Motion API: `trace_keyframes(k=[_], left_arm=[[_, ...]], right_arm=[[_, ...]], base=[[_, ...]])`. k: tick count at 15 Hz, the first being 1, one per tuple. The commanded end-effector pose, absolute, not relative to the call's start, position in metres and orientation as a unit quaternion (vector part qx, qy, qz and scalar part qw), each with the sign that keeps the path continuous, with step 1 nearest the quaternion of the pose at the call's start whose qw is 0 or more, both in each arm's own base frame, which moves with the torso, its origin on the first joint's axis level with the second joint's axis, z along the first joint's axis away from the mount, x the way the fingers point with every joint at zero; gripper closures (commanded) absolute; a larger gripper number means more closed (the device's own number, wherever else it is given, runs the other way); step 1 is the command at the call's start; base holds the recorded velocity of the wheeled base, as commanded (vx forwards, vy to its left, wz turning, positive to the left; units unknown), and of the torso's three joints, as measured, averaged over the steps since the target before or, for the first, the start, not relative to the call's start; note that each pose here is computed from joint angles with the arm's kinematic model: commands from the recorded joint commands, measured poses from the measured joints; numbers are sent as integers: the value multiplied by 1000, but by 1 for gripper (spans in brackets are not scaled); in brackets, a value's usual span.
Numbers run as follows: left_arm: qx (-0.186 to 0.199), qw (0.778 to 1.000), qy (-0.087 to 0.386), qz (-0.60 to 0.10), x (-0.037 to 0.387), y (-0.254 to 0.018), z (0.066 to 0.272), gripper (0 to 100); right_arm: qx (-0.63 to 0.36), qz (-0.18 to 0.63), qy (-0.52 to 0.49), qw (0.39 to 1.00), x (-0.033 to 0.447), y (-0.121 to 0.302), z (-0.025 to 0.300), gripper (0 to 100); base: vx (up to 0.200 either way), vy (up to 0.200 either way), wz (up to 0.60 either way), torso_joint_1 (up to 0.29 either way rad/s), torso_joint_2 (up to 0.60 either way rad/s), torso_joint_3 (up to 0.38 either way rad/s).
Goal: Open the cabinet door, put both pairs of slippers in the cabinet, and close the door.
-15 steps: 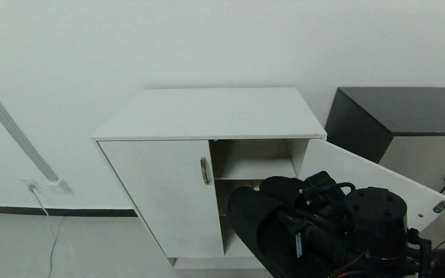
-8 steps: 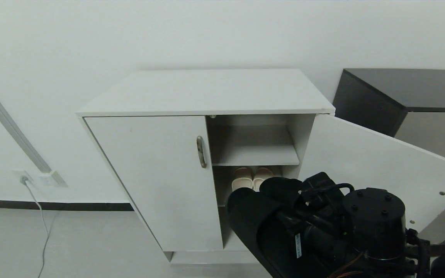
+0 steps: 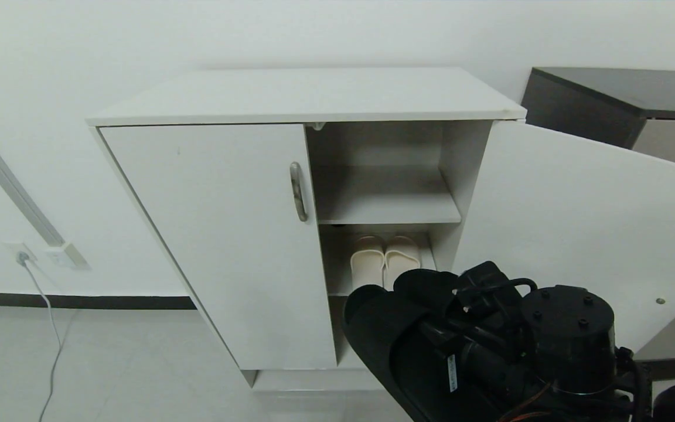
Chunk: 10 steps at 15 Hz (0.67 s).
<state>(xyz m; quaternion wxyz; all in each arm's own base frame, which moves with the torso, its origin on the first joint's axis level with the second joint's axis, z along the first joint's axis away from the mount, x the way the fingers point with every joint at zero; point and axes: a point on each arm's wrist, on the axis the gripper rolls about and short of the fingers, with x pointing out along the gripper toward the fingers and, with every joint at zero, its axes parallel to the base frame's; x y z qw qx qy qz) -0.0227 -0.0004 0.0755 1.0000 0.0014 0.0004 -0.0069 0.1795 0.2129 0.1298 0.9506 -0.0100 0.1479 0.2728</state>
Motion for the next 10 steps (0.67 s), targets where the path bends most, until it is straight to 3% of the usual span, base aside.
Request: trace_keyframes(k=[1,7,10], left_arm=[[2,1000,0,-7,-23,0,75,100],[2,1000,1,-6,-23,0,76,100],[2,1000,1,-7,-23,0,76,100]], right_arm=[[-10,273,148,950,179,213,130,100],[-13,272,150,950,182,216,124,100],[-11,272,147,951,181,216,124,100]], base=[[0,0,0,-95,452,359],[0,0,0,-35,421,380],[0,0,0,1,108,103]])
